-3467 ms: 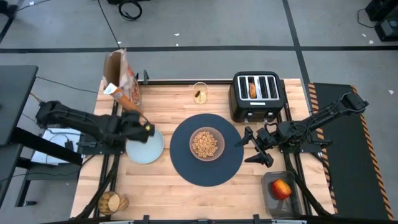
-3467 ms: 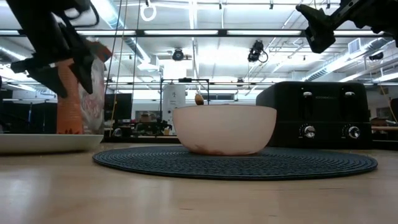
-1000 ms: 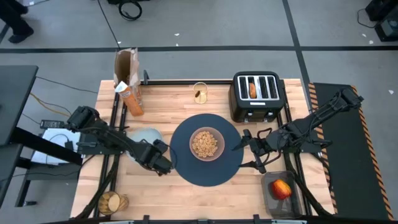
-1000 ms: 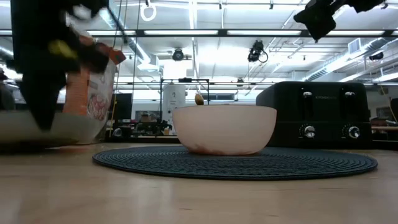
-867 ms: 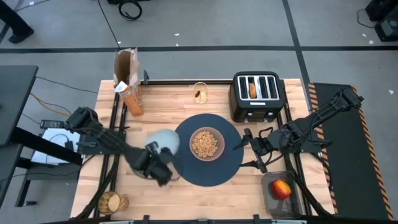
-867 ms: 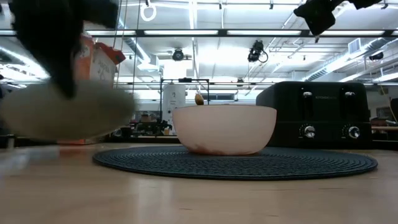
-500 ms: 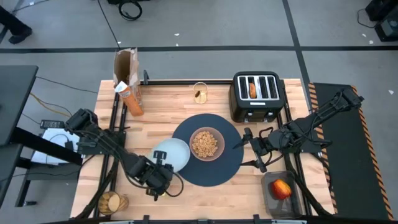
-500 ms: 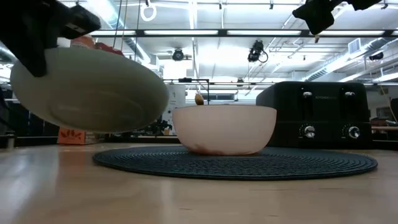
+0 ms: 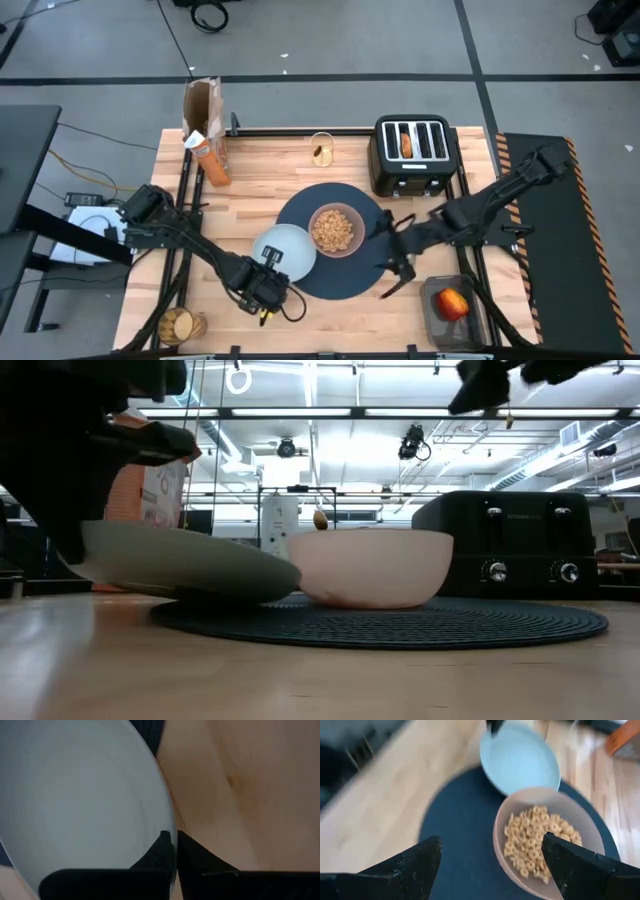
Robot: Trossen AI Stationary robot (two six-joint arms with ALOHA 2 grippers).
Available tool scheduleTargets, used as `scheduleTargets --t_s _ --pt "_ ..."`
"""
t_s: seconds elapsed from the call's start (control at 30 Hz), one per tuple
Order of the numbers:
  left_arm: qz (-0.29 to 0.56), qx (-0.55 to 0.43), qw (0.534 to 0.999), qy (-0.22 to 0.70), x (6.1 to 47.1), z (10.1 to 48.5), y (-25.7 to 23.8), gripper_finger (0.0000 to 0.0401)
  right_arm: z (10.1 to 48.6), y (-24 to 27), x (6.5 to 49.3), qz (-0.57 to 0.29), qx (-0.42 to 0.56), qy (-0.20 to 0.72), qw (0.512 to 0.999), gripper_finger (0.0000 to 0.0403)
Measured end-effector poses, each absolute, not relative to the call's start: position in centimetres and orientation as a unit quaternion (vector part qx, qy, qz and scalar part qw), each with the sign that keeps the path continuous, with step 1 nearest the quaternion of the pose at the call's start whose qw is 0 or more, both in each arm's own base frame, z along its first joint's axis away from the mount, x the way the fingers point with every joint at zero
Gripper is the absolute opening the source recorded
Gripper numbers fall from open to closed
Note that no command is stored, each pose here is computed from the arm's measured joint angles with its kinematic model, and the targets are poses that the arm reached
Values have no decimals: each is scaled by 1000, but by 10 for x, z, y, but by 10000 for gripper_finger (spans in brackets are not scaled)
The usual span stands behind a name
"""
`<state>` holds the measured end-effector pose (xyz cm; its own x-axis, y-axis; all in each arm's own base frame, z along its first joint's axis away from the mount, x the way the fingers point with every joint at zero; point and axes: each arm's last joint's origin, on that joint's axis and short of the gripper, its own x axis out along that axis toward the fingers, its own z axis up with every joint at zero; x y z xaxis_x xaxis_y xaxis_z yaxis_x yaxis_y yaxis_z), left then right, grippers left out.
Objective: Arrange a breakfast setting
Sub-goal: Put the gray plate on the left of the orange bowl
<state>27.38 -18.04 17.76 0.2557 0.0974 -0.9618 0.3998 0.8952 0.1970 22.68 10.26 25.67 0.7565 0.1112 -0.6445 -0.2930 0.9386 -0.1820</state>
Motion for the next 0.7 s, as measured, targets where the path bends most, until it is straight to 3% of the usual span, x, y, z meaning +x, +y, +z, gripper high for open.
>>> scheduleTargets --t_s 0.3,0.5,0.7 --pt "-108 192 779 588 277 178 -184 35 231 113 281 135 -189 447 864 347" --pt "-109 186 780 587 274 178 -188 54 217 109 290 125 -188 469 854 347" --pt "-89 168 780 597 271 178 -189 66 235 104 281 118 -177 449 868 347"
